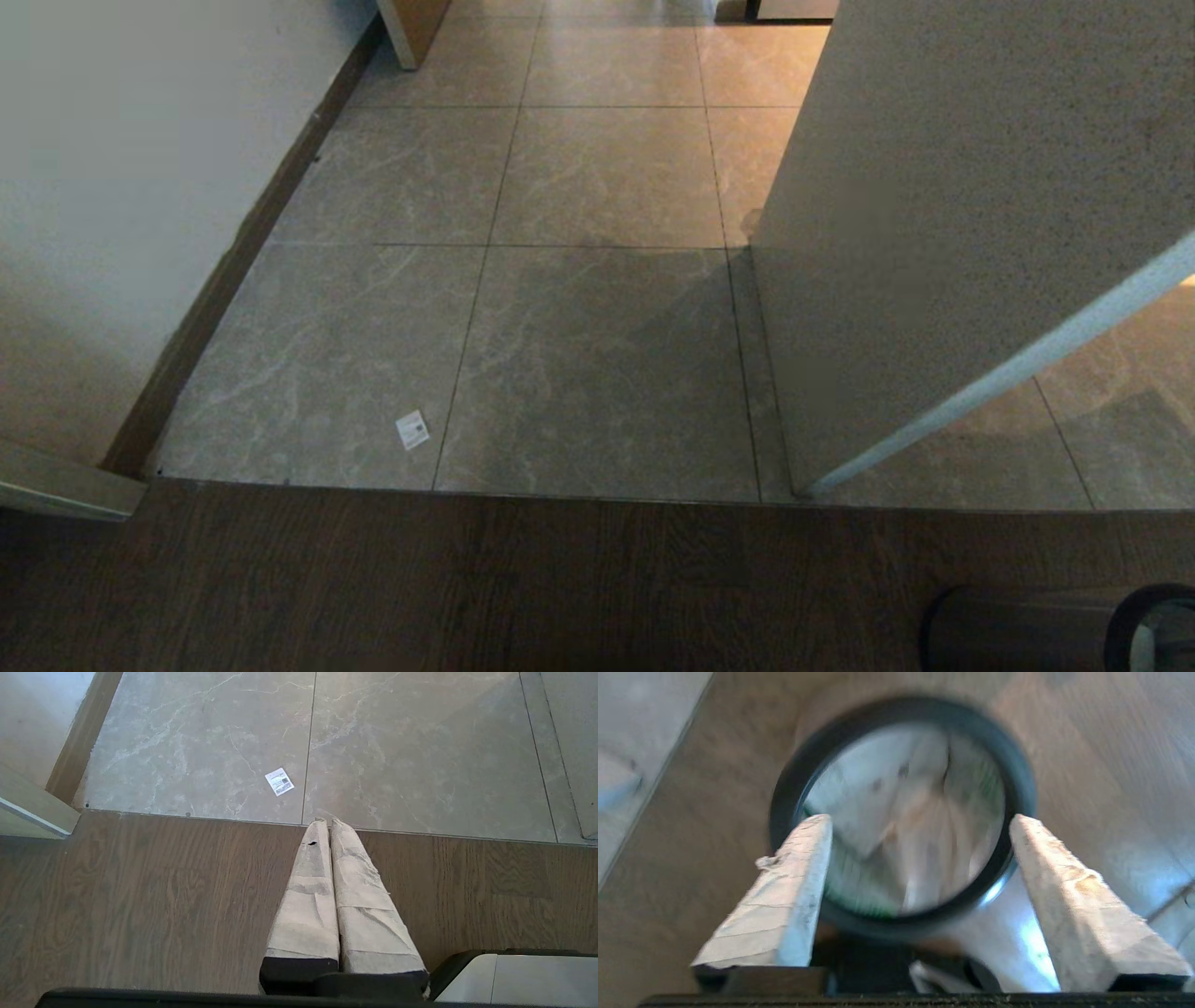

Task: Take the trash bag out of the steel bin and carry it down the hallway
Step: Place the outer trash can on the ground

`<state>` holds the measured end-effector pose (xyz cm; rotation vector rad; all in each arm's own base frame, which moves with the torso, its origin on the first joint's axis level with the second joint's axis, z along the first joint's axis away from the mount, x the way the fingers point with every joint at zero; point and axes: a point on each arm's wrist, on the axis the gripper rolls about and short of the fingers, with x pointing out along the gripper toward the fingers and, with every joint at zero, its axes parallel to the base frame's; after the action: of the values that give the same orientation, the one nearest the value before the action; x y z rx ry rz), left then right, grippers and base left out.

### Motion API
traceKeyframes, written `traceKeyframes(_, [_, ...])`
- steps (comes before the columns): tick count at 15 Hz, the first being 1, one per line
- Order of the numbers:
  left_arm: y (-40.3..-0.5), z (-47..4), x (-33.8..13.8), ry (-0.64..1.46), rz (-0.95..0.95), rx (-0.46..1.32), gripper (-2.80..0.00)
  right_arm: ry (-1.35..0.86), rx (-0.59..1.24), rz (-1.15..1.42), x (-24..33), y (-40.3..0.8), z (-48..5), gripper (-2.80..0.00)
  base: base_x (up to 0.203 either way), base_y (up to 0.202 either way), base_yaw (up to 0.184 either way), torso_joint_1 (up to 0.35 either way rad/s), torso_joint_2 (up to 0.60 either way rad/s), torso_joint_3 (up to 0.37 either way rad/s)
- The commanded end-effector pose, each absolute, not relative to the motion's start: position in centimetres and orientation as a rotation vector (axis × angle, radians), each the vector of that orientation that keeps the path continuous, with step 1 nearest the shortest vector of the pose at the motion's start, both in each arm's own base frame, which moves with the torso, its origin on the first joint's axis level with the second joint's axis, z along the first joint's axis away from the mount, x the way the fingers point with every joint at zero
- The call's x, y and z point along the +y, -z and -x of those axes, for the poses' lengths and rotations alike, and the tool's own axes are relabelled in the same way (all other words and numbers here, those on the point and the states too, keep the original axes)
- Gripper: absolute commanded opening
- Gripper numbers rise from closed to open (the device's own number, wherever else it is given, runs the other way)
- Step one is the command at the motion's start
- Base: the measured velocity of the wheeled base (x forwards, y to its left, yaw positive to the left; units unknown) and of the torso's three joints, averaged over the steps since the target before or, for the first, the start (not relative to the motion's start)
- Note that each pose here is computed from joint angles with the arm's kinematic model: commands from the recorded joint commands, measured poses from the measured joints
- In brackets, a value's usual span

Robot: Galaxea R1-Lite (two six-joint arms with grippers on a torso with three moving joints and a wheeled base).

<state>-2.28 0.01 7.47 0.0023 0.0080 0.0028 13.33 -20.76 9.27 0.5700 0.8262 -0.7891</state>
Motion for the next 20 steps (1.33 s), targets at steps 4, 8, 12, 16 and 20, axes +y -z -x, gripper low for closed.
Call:
traceKeyframes(4, [-7.5,2.3,0.0,-0.003,-0.003,0.008,-2.8,0.789,0.903,-0.585,-22.8,-5.0,-13.0,0.0,0.0,0.0,0.0,0.0,0.0,0.0])
traceKeyframes(8, [-7.5,2.3,0.0,-0.003,-0.002,0.008,-2.8,0.74,0.956,-0.531,-22.7,-2.8,-12.8,0.0,0.0,0.0,0.0,0.0,0.0,0.0])
traceKeyframes(12, [-7.5,2.3,0.0,-0.003,-0.002,0.008,-2.8,0.724,0.975,-0.39,-24.5,-0.2,-11.8,0.0,0.0,0.0,0.0,0.0,0.0,0.0])
traceKeyframes(16, [-7.5,2.3,0.0,-0.003,-0.002,0.008,-2.8,0.709,0.995,-0.322,-25.7,1.1,-11.4,0.0,0.0,0.0,0.0,0.0,0.0,0.0])
traceKeyframes(20, [-7.5,2.3,0.0,-0.003,-0.002,0.008,-2.8,0.708,0.991,-0.314,-26.4,2.4,-11.6,0.0,0.0,0.0,0.0,0.0,0.0,0.0])
